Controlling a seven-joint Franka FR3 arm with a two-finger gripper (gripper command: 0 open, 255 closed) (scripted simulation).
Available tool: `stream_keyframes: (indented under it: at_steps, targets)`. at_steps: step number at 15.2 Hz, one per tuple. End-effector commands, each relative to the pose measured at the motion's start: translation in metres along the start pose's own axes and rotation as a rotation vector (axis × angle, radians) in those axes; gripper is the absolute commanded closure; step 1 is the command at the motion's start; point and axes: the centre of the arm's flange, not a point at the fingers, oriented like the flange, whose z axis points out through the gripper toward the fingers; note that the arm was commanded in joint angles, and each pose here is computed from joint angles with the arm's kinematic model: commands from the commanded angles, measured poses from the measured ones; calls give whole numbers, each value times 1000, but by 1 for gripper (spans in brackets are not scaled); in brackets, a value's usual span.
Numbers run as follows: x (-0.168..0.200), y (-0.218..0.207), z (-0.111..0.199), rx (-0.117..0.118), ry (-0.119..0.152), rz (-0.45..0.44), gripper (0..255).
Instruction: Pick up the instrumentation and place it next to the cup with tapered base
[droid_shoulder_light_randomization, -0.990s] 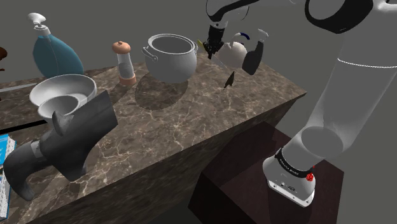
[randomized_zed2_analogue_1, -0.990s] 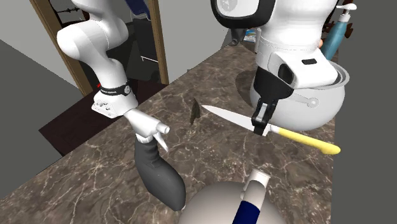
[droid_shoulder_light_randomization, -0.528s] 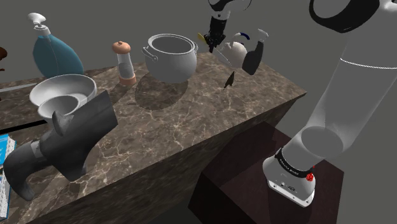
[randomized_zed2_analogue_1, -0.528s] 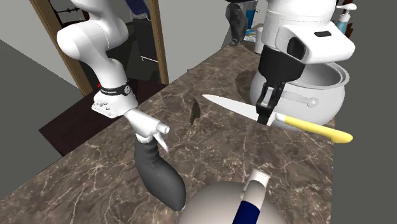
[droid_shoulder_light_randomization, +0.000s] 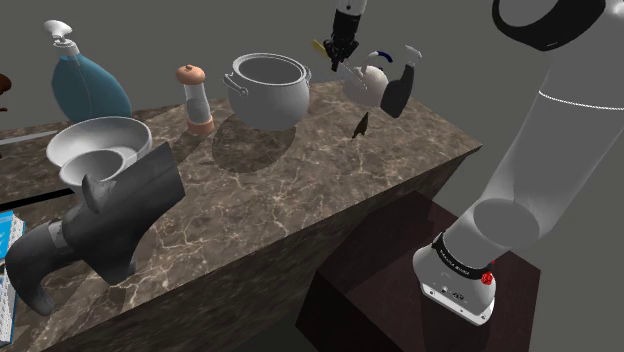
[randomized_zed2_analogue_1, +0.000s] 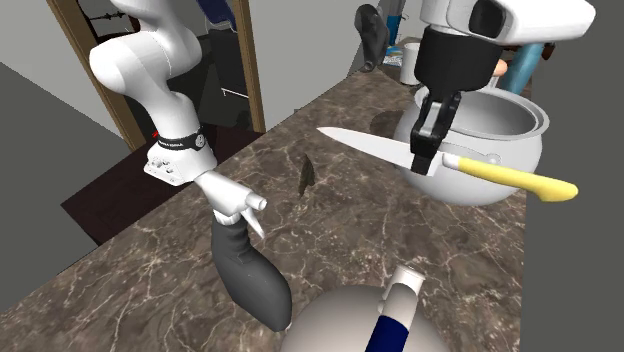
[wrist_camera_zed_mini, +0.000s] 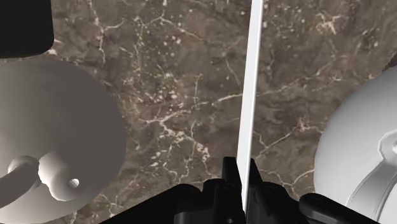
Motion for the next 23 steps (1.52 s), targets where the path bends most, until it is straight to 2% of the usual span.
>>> stream_keyframes:
  at_steps: [1, 10, 23]
  targets:
    - [0, 0, -10, 0, 0, 0, 255]
    - [1, 0, -54, 0, 0, 0, 255]
    - [-69, -157, -56, 0, 0, 0, 255]
